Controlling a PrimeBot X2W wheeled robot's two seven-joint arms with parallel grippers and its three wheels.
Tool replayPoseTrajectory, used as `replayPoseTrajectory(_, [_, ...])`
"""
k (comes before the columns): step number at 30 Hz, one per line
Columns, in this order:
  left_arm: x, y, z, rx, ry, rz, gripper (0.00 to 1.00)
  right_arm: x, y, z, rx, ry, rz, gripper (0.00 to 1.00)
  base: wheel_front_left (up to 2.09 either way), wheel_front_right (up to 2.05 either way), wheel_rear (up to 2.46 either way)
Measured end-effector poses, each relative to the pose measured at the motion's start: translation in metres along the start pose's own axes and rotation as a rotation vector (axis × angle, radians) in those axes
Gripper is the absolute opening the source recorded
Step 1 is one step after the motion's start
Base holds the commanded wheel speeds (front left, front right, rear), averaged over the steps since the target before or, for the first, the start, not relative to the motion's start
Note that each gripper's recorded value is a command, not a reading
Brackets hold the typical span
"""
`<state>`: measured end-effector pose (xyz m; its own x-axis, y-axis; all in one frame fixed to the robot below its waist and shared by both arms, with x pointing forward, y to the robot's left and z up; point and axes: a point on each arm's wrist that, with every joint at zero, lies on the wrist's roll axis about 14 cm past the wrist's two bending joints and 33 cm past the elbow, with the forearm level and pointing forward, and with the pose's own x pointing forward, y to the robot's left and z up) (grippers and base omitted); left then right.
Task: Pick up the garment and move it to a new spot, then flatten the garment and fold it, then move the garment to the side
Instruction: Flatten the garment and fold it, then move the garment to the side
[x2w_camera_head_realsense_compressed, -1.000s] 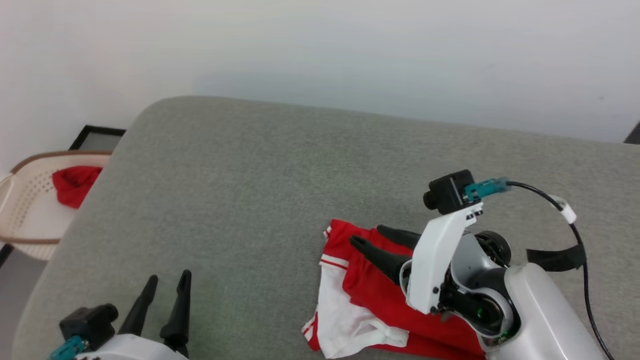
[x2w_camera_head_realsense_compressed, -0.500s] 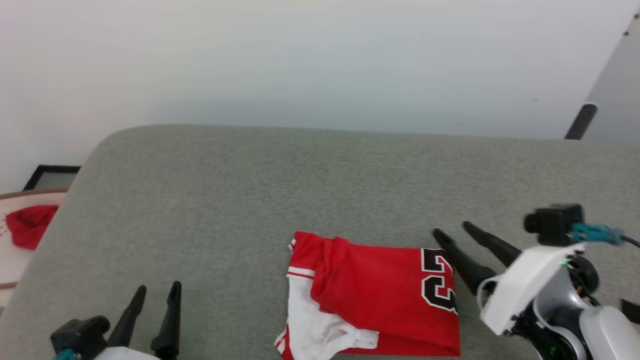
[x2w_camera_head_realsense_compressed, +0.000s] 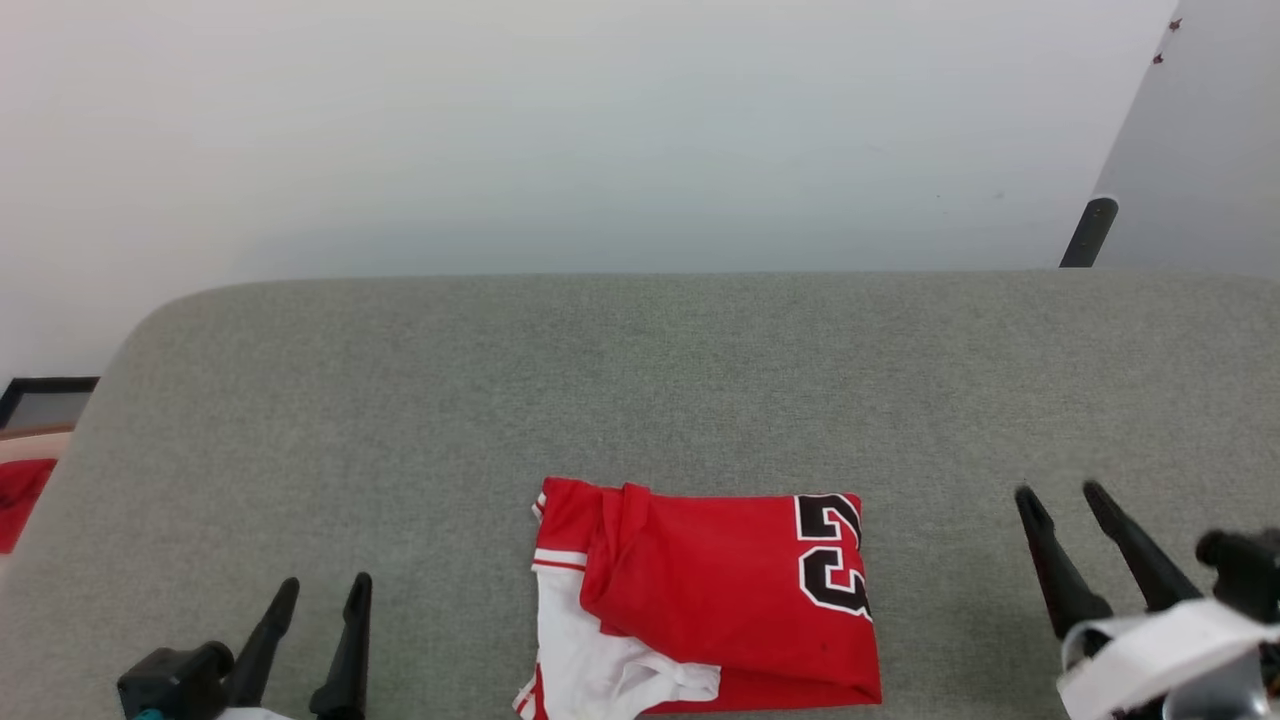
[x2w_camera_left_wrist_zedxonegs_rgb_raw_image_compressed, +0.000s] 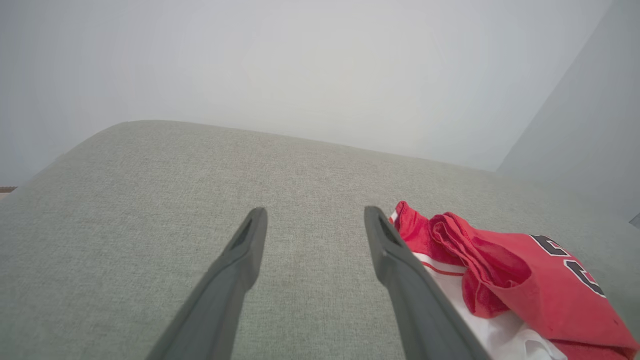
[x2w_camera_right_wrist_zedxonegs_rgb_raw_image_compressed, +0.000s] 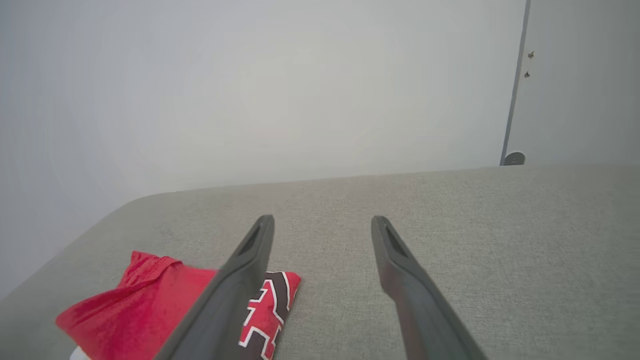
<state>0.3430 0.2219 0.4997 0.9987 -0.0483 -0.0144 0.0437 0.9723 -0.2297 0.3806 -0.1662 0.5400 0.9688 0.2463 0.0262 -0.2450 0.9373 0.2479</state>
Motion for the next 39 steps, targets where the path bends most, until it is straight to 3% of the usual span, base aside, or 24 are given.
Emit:
replayPoseTrajectory(7, [-0.002, 0.005, 0.005, 0.029, -0.019, 0.008, 1.0, -0.022, -0.021, -0.024, 0.016, 0.02, -0.082, 1.0, 0.0, 0.0, 0.0])
replayPoseTrajectory(19, [-0.004, 0.004, 0.018, 0.065, -0.075, 0.0, 1.0, -0.02, -0.019, -0.025, 0.026, 0.013, -0.083, 1.0, 0.0, 0.0, 0.0])
replayPoseTrajectory(39, [-0.046, 0.059, 0.037, 0.087, -0.134, 0.18, 1.0, 0.014, 0.052, -0.066, 0.018, 0.215, 0.134, 1.0, 0.0, 0.0, 0.0])
